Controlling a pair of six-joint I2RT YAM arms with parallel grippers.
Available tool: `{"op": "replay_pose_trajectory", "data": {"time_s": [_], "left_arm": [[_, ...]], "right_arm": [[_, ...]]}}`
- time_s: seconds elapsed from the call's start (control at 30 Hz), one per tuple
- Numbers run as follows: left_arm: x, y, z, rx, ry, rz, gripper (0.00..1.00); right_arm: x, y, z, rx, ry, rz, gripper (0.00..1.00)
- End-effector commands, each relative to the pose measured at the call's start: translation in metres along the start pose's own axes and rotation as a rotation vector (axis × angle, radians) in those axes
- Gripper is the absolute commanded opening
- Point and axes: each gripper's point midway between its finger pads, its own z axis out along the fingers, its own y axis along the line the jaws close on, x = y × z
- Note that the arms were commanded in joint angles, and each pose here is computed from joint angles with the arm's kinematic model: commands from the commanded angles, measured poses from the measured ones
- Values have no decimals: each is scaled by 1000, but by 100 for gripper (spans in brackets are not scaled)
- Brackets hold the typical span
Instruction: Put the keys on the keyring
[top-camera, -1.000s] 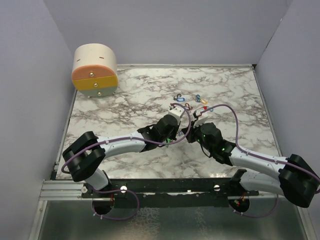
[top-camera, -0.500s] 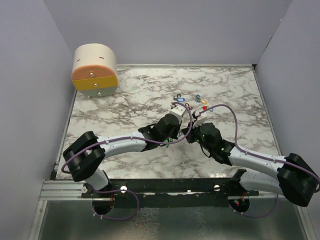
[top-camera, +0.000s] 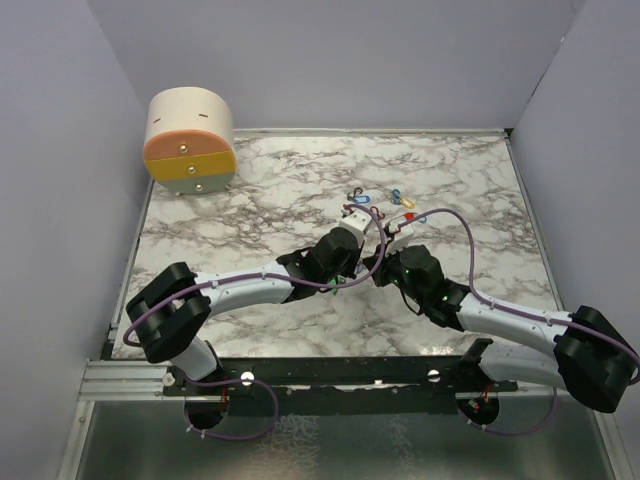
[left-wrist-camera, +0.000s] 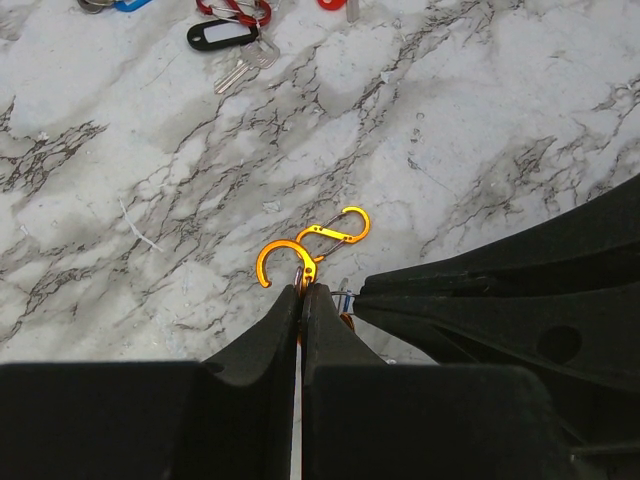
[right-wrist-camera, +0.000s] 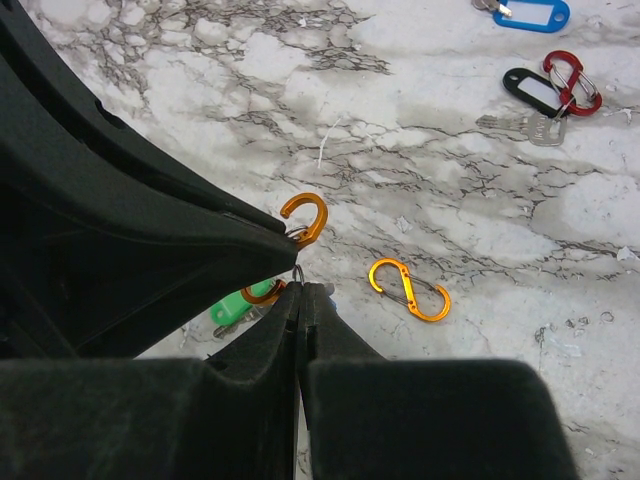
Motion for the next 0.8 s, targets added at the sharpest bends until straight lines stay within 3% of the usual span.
{"op": "replay_pose_trajectory", "data": {"time_s": [0.0, 0.77], "left_arm": [[-8, -5, 1, 7, -13, 9, 0], [-14, -3, 7, -20, -21, 28, 0]], "right_arm": [[-21, 10, -1, -38, -64, 3, 1], [-19, 15, -3, -69, -59, -2, 1]]}}
